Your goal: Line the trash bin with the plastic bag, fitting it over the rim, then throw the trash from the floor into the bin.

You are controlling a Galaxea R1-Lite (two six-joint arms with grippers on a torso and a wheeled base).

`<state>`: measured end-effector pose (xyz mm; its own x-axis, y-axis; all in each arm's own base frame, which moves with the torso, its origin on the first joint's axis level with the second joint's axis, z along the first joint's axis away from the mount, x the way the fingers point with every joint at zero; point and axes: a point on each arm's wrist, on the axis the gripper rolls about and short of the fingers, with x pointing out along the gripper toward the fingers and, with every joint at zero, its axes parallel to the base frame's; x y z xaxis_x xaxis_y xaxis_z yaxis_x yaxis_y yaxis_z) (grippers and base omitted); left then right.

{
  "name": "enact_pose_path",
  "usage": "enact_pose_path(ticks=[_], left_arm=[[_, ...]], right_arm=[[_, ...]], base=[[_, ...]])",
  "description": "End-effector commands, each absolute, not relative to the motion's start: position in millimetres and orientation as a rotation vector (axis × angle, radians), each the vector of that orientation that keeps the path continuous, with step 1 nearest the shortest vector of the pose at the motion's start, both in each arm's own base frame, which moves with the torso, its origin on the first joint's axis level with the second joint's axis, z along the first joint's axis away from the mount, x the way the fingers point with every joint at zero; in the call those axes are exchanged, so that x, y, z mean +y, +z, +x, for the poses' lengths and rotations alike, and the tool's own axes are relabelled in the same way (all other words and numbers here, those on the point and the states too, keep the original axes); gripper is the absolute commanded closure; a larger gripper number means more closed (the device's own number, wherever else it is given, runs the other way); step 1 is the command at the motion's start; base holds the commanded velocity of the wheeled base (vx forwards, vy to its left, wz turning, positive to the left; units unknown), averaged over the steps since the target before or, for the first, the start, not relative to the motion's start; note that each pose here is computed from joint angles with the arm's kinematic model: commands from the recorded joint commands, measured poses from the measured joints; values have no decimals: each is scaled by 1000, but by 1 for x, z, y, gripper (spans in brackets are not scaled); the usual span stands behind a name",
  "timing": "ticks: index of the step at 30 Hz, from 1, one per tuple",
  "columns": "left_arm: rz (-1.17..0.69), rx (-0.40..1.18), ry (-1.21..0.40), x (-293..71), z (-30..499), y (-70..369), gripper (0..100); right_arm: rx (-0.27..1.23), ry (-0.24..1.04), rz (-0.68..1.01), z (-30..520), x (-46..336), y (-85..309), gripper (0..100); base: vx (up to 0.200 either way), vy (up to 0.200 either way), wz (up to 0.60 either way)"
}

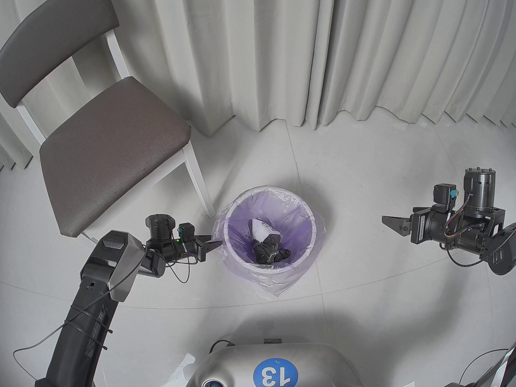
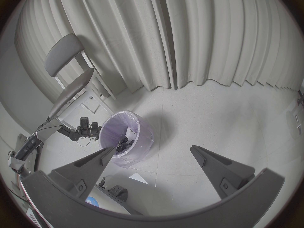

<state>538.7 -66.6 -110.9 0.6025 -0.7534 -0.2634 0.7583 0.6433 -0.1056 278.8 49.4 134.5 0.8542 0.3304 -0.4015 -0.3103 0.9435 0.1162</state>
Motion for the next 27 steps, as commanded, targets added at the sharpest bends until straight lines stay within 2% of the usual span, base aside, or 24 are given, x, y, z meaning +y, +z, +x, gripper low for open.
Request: enact_pose_path(ticks=[1,6,13,17,27], left_arm=[[12,243,-840,-49,540,-99,0],[-46,189,-804,-21,517,-81,0],[-39,138,-826,-12,481,-70,0],[-6,42,-824,-11,447,-36,0],[46,-54,-828,-15,376,61,0]], right_arm=[[430,341,47,279,51,135,0],[420,343,45,285,55,144,0],[468,344,43,292,58,148,0],[491,314,34,292,59,143,0],[528,336,24,294,71,133,0]], base=[[0,0,0],[0,0,0],[0,0,0],[0,0,0],[0,0,0]])
